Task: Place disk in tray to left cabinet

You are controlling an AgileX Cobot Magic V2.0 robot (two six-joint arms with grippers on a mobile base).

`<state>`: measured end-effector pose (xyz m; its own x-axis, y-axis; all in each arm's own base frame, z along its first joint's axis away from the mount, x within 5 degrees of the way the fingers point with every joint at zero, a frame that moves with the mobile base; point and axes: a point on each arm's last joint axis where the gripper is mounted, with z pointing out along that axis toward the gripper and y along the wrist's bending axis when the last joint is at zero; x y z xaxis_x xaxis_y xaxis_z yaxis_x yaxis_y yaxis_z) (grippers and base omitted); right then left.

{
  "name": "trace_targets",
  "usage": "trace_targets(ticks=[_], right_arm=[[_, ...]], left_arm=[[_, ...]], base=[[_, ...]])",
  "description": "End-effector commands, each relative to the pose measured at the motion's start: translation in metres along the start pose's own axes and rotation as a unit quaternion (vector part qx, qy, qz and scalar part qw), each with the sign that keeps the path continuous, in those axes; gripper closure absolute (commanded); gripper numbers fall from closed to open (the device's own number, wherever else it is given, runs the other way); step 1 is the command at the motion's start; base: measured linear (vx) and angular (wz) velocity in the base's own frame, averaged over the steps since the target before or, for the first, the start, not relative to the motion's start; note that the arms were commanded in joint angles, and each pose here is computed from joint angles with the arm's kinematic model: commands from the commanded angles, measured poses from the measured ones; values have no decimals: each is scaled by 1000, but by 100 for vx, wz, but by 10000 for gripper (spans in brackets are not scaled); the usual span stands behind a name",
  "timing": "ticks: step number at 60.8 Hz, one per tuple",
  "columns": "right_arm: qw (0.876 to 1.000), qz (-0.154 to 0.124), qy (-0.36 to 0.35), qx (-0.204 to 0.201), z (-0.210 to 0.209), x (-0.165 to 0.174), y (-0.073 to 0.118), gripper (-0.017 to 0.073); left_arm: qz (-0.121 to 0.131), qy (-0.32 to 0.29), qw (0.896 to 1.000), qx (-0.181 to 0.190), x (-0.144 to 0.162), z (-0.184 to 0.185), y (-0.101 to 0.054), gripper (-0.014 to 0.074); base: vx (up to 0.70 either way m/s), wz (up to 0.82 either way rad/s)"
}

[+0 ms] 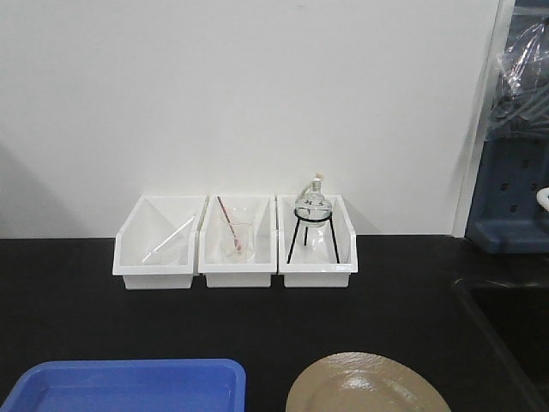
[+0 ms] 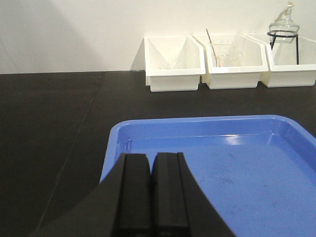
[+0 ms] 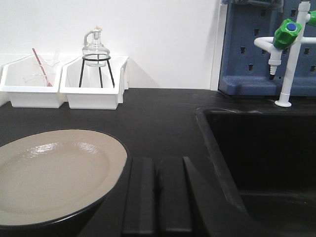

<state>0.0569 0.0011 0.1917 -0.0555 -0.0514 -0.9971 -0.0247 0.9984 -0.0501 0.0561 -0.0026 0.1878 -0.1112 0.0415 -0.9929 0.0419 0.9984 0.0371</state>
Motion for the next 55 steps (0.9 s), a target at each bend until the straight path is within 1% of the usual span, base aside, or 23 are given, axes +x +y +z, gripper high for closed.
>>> trace_targets(ticks=[1,55], right_arm=[[999,-4,-38,3,0,-2,0,565],[999,-4,-41,3,0,-3,0,565]], left_arm=[[-5,-32,999,-4,-1,1,1,600],[-5,-32,999,-4,-1,1,1,600]], base=[[0,0],[0,0]])
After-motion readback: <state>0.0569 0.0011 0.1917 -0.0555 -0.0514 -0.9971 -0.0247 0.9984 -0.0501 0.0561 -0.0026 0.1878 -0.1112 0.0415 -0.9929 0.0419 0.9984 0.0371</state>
